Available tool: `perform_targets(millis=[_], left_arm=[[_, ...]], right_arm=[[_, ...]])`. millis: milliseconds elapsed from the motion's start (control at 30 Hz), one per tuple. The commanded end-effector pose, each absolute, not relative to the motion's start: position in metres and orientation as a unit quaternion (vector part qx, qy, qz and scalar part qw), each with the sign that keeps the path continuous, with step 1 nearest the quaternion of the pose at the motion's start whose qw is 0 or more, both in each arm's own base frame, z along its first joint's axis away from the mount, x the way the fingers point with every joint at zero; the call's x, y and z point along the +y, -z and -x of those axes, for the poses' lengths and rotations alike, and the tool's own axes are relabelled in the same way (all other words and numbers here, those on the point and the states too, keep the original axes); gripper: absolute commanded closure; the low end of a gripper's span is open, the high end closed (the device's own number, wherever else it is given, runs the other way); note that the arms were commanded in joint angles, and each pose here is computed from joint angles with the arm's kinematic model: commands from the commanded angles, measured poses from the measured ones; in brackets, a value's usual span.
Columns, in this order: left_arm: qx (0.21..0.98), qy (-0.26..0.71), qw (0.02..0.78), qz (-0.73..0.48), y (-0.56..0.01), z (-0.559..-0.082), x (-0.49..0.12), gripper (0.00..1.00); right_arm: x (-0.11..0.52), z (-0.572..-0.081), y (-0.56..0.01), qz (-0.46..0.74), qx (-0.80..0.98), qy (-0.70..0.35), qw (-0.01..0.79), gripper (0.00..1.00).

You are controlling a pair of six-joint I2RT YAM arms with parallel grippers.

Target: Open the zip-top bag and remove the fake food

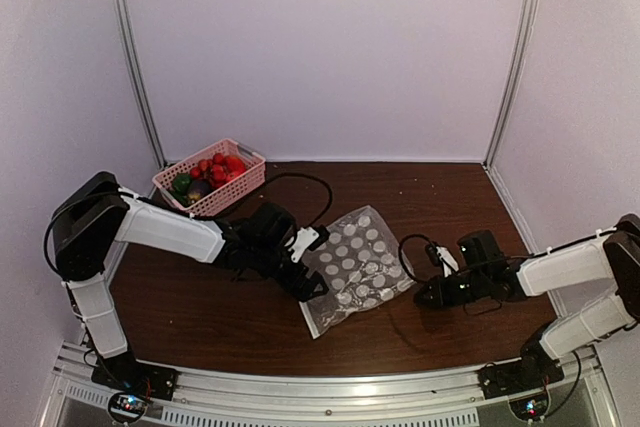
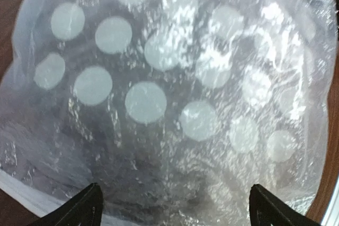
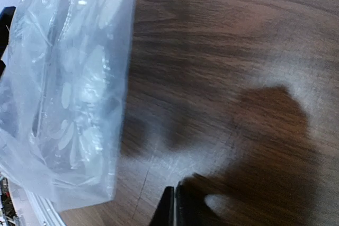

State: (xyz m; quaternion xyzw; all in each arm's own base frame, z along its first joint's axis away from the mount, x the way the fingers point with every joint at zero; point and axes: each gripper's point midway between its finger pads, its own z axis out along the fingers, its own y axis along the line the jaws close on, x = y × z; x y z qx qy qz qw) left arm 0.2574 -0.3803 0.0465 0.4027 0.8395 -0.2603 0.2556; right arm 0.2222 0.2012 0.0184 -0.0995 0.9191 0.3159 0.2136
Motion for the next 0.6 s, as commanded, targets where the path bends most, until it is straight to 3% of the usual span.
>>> perform_targets(millis=[0, 67, 167, 567], left_arm=[[0.851, 0.251, 0.239, -0.395, -0.036, -0.245, -0.365, 0.02], [0.849, 0.251, 0.239, -0.399, -0.037, -0.241, -0.366, 0.02], [0.849, 0.253, 0.235, -0.400, -0.033, -0.238, -0.369, 0.02], [0.851, 0.264, 0.223, -0.395, -0.016, -0.234, -0.377, 0.02]], right_arm=[[0.208, -0.215, -0.030, 0.099, 0.906, -0.352, 0.215, 0.74], [0.212, -0.216, -0.047, 0.093, 0.893, -0.375, 0.230, 0.57], [0.219, -0.219, -0.072, 0.082, 0.870, -0.413, 0.255, 0.45], [0.225, -0.235, -0.085, 0.053, 0.858, -0.432, 0.272, 0.34]])
